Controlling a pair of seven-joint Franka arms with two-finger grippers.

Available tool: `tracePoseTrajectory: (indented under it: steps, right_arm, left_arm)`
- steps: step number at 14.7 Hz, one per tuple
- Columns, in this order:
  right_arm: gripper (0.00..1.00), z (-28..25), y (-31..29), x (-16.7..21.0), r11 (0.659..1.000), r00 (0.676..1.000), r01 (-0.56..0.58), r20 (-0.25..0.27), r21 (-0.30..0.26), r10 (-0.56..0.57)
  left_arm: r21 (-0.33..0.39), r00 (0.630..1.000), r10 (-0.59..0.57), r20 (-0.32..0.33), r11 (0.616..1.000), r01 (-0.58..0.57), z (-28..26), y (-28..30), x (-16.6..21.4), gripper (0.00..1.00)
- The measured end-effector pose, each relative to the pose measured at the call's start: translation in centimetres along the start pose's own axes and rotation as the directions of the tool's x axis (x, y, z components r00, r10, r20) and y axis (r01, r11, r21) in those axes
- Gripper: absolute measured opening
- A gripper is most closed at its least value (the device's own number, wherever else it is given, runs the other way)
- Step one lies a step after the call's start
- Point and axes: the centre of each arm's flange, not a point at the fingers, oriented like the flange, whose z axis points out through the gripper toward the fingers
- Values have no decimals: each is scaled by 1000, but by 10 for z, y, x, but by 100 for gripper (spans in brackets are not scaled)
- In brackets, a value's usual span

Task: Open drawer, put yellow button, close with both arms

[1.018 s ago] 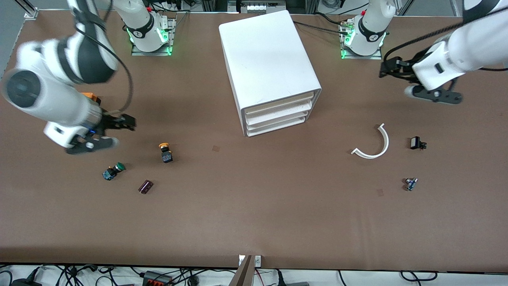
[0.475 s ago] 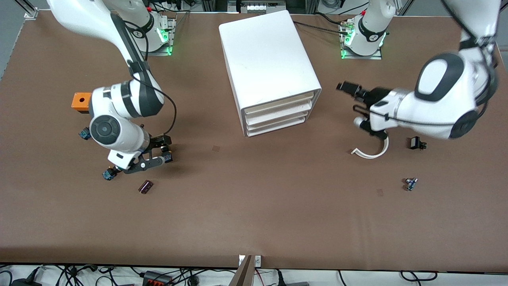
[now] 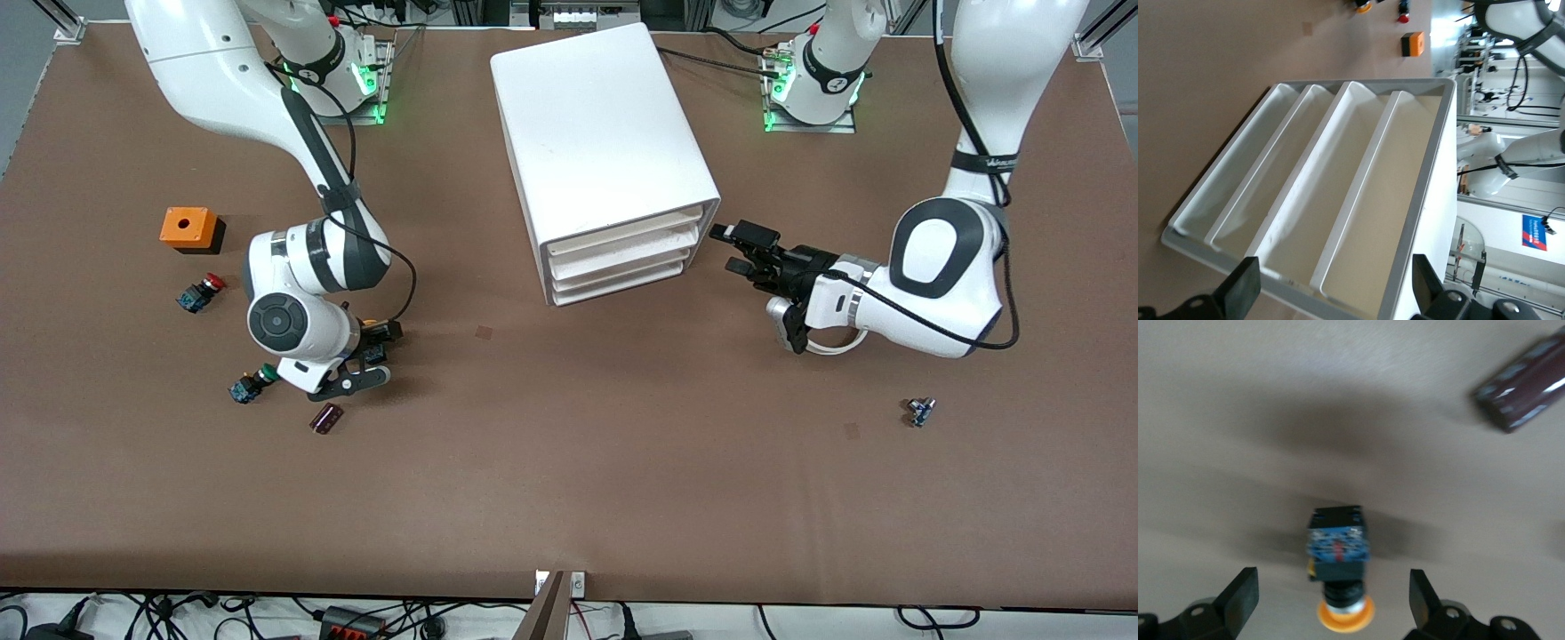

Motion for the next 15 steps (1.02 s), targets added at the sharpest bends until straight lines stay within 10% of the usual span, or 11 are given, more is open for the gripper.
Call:
tracePoseTrajectory:
  steps: [11, 15]
  right_arm:
    - [95, 22, 6, 0, 1000, 999, -20, 29, 20, 19]
    - [52, 25, 6, 0, 1000, 999, -21, 35, 20, 20]
  left_arm:
    - [-202, 989, 102, -105, 972, -122, 69, -48, -30, 70]
    - [-217, 988, 127, -84, 966, -143, 89, -50, -33, 59]
